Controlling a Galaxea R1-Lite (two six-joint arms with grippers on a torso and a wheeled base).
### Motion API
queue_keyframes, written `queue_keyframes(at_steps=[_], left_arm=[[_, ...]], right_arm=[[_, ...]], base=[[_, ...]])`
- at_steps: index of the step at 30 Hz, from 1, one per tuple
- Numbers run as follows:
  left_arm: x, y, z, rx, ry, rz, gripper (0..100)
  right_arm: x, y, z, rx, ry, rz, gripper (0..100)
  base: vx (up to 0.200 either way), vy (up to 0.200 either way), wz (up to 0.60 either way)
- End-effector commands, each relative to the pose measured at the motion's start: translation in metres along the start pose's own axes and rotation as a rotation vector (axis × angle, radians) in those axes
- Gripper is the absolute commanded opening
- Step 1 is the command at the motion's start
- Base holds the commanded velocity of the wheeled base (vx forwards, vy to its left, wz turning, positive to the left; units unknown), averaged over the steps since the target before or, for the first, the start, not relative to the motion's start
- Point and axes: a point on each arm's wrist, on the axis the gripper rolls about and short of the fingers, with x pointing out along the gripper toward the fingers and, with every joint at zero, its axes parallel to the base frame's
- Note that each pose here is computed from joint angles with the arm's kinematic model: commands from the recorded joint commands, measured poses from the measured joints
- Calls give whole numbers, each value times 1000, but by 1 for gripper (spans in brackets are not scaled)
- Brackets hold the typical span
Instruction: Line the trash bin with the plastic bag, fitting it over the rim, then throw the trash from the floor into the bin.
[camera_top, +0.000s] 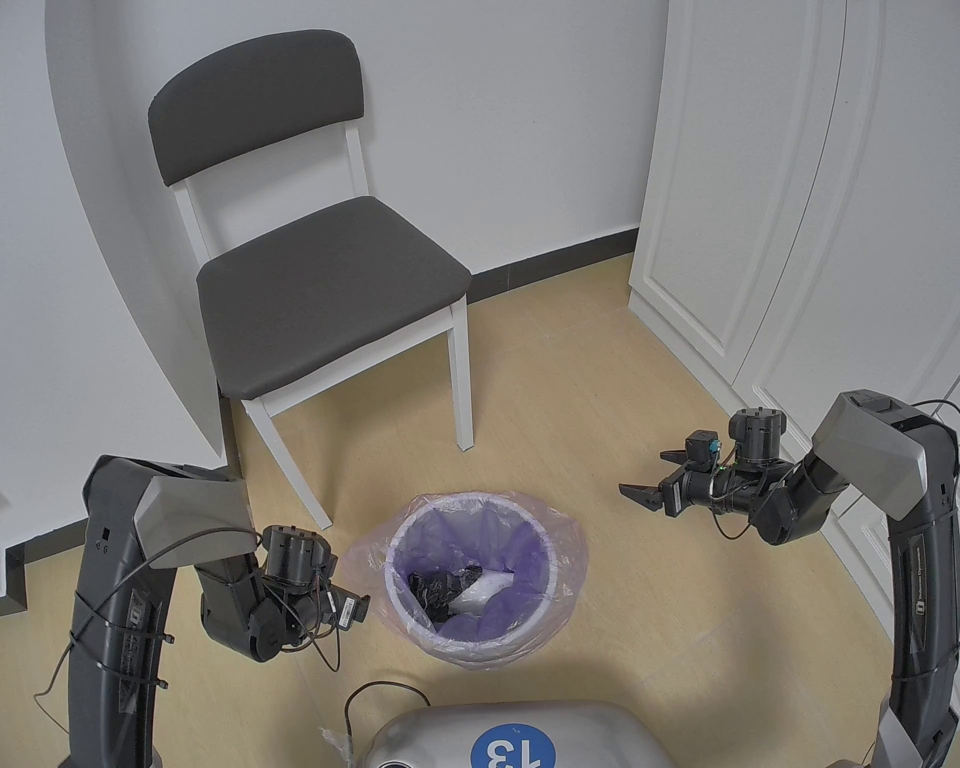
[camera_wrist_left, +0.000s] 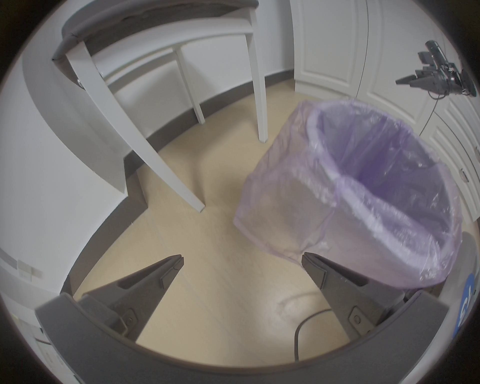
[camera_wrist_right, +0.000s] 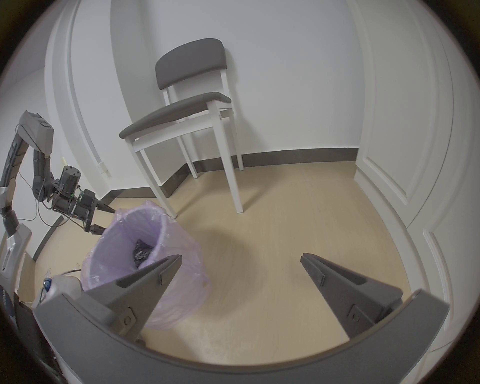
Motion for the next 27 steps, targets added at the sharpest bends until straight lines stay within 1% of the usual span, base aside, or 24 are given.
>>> queue_keyframes(at_steps=[1, 4, 7, 8, 12, 15, 16, 18, 19, 20, 21, 23, 25, 27], left_arm=[[11, 10, 39, -17, -36, 52, 100], [17, 12, 49, -9, 5, 91, 100], [15, 14, 45, 1, 30, 92, 100], [8, 18, 39, -4, 41, 89, 100], [-11, 25, 33, -18, 10, 62, 100], [-41, 39, 38, 25, -67, 30, 100], [-51, 45, 40, 55, -84, 11, 100], [-65, 59, 44, 144, -138, -53, 100], [-68, 66, 45, 177, -159, -77, 100], [-72, 74, 45, 230, -182, -116, 100], [-73, 77, 46, 259, -193, -146, 100], [-73, 83, 43, 317, -183, -235, 100], [-72, 81, 41, 330, -144, -298, 100], [-71, 76, 40, 336, -114, -330, 100]], right_arm=[[10, -6, -24, 26, 48, 2, 100], [14, -3, -30, 24, 64, 11, 100], [14, -1, -31, 15, 69, 16, 100], [13, -1, -31, 11, 70, 16, 100], [13, -2, -31, 10, 69, 15, 100], [14, -2, -30, 8, 65, 14, 100], [13, -2, -29, 7, 64, 13, 100], [13, -2, -27, 4, 58, 12, 100], [13, -2, -27, 2, 58, 12, 100], [13, -2, -27, 0, 57, 12, 100], [12, -2, -27, 0, 60, 12, 100], [12, -3, -29, -9, 61, 15, 100], [11, -3, -32, -21, 54, 49, 100], [9, -6, -34, -35, 41, 92, 100]], base=[[0, 0, 0], [0, 0, 0], [0, 0, 0], [0, 0, 0], [0, 0, 0], [0, 0, 0], [0, 0, 0], [0, 0, 0], [0, 0, 0], [0, 0, 0], [0, 0, 0], [0, 0, 0], [0, 0, 0], [0, 0, 0]])
